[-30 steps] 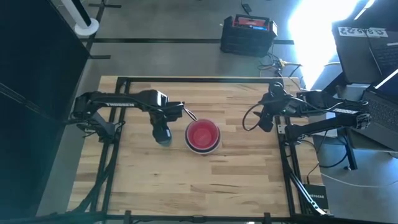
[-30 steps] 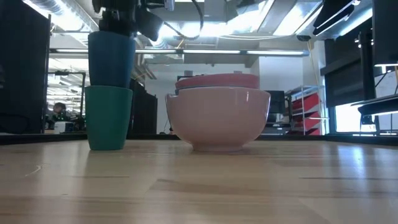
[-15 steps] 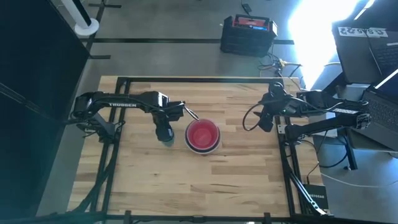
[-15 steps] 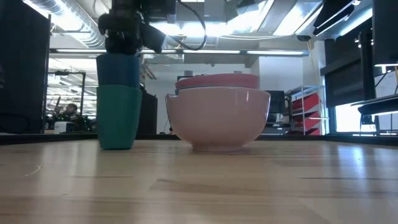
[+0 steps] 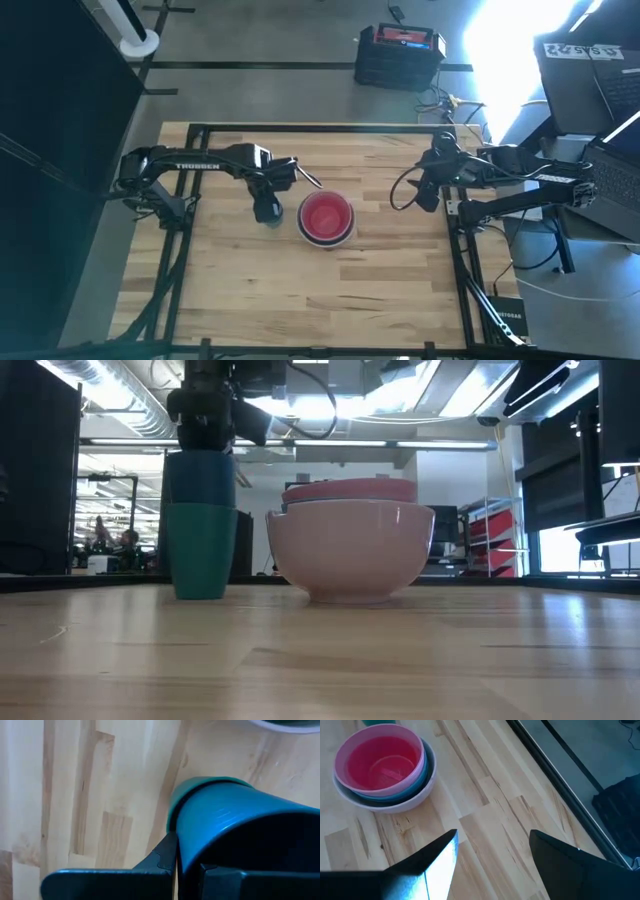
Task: Nest bowls inside each other
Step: Stack the blue cup on top of the green cup, then return to Home Position
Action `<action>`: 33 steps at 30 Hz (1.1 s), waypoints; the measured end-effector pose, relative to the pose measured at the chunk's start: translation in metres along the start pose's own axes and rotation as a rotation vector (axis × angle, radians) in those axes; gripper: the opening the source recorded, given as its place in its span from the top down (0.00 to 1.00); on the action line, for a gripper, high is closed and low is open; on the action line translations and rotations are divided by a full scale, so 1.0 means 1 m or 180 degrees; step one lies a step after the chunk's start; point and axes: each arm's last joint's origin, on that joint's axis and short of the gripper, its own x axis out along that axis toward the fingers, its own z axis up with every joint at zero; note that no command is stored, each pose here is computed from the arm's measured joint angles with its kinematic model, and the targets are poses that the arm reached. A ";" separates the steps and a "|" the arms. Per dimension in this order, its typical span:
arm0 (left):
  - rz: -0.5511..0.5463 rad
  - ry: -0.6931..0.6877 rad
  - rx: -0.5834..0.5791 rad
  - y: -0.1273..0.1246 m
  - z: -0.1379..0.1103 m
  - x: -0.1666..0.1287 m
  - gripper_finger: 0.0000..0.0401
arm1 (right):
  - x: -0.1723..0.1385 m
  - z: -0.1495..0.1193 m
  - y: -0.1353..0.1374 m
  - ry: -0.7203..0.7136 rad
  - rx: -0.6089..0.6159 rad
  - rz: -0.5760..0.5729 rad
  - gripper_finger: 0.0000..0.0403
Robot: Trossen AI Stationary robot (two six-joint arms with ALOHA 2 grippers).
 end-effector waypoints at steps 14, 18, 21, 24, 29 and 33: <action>-0.0007 0.0059 0.0018 0.000 -0.001 -0.004 0.75 | 0.000 0.000 0.000 -0.0001 0.0000 0.0002 0.42; -0.0023 -0.0079 0.0119 -0.007 -0.008 -0.032 0.80 | -0.004 -0.002 -0.001 -0.0006 0.0073 0.0171 0.50; -0.0042 -0.0226 0.0223 -0.013 -0.018 -0.057 0.86 | -0.007 -0.004 -0.001 -0.0008 0.0131 0.0313 0.57; -0.0065 -0.0374 0.0326 -0.018 -0.030 -0.081 0.92 | -0.011 -0.006 -0.002 -0.0008 0.0187 0.0454 0.63; -0.0122 -0.0738 0.0469 -0.020 -0.062 -0.119 0.99 | -0.022 -0.011 -0.006 -0.0091 0.0279 0.0729 0.90; -0.0180 -0.1312 0.0346 -0.009 -0.099 -0.138 1.00 | -0.046 -0.017 -0.017 -0.0745 0.0504 0.1004 0.98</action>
